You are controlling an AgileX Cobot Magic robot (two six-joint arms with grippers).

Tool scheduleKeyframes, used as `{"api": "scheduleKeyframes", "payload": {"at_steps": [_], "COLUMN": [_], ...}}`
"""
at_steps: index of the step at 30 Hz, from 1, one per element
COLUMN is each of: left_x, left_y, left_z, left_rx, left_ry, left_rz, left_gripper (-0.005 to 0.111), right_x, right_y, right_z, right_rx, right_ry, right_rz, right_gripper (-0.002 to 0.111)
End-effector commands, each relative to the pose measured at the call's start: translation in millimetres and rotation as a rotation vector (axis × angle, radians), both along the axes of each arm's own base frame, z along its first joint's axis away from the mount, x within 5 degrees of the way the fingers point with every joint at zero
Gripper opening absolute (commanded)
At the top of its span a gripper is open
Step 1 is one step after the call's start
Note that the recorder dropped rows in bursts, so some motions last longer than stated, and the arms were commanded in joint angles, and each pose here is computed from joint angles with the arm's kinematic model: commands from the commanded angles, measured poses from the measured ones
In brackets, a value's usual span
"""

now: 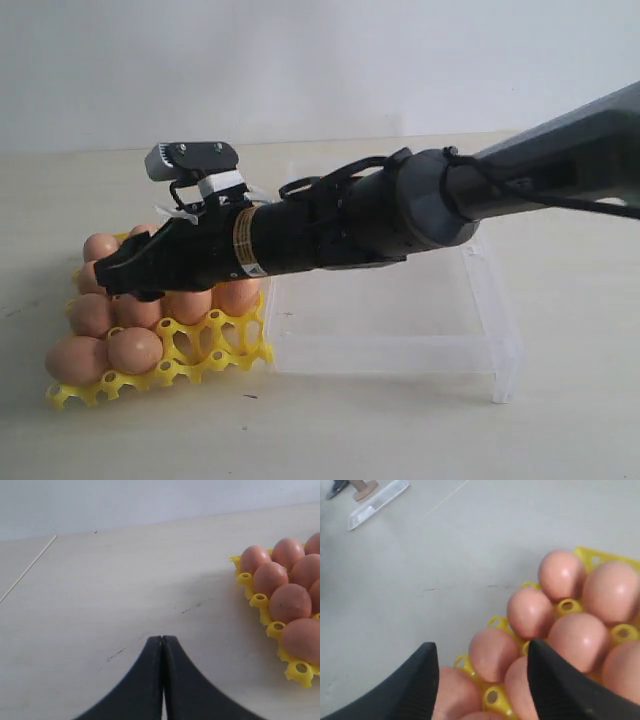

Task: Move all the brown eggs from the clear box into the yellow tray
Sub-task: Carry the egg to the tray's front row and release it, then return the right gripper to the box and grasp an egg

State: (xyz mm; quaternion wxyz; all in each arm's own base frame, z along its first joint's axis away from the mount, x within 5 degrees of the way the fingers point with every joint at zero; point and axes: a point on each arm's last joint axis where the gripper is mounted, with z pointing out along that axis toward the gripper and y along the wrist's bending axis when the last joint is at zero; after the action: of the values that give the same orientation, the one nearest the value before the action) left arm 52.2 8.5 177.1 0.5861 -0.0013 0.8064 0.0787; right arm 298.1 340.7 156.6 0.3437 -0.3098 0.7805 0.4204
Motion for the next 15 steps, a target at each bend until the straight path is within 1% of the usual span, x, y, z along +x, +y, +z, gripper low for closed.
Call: {"api": "scheduleKeyframes", "payload": {"at_steps": [1, 2, 3, 4, 5, 6, 8, 10, 12, 15], "left_x": [-0.1, -0.1, -0.1, -0.1, -0.1, -0.1, -0.1, -0.1, -0.1, -0.1], "left_y": [-0.4, -0.4, -0.4, -0.4, -0.4, -0.4, -0.4, -0.4, -0.4, -0.4], "left_z": [2.4, 2.4, 2.4, 2.4, 2.4, 2.4, 2.4, 2.4, 2.4, 2.4], "left_rx": [-0.002, -0.002, -0.002, -0.002, -0.002, -0.002, -0.002, -0.002, -0.002, -0.002], "left_ry": [-0.018, -0.018, -0.018, -0.018, -0.018, -0.018, -0.018, -0.018, -0.018, -0.018], "left_rz": [-0.006, -0.006, -0.006, -0.006, -0.006, -0.006, -0.006, -0.006, -0.006, -0.006], "left_gripper": [0.0, 0.0, 0.0, 0.0, 0.0, 0.0, 0.0, 0.0, 0.0, 0.0], "right_x": [6.9, 10.8, 14.5, 15.9, 17.7, 19.8, 24.7, 35.5, 52.9, 78.5], "right_y": [-20.7, -29.9, -46.7, -55.5, -69.0, -79.3, -92.8, -104.2, -116.7, -130.7], "right_z": [59.9, 68.0, 80.3, 84.1, 85.4, 84.3, 79.4, 71.0, 62.3, 52.9], "right_rx": [-0.136, -0.201, -0.315, -0.419, -0.579, -0.706, -0.855, -0.899, -0.887, -0.877], "right_ry": [-0.172, -0.211, -0.25, -0.291, -0.3, -0.291, -0.262, -0.19, -0.107, -0.053], "right_rz": [-0.189, -0.265, -0.384, -0.412, -0.453, -0.455, -0.411, -0.416, -0.474, -0.508], "right_gripper": [0.041, 0.041, 0.041, 0.041, 0.041, 0.041, 0.041, 0.041, 0.041, 0.041]}}
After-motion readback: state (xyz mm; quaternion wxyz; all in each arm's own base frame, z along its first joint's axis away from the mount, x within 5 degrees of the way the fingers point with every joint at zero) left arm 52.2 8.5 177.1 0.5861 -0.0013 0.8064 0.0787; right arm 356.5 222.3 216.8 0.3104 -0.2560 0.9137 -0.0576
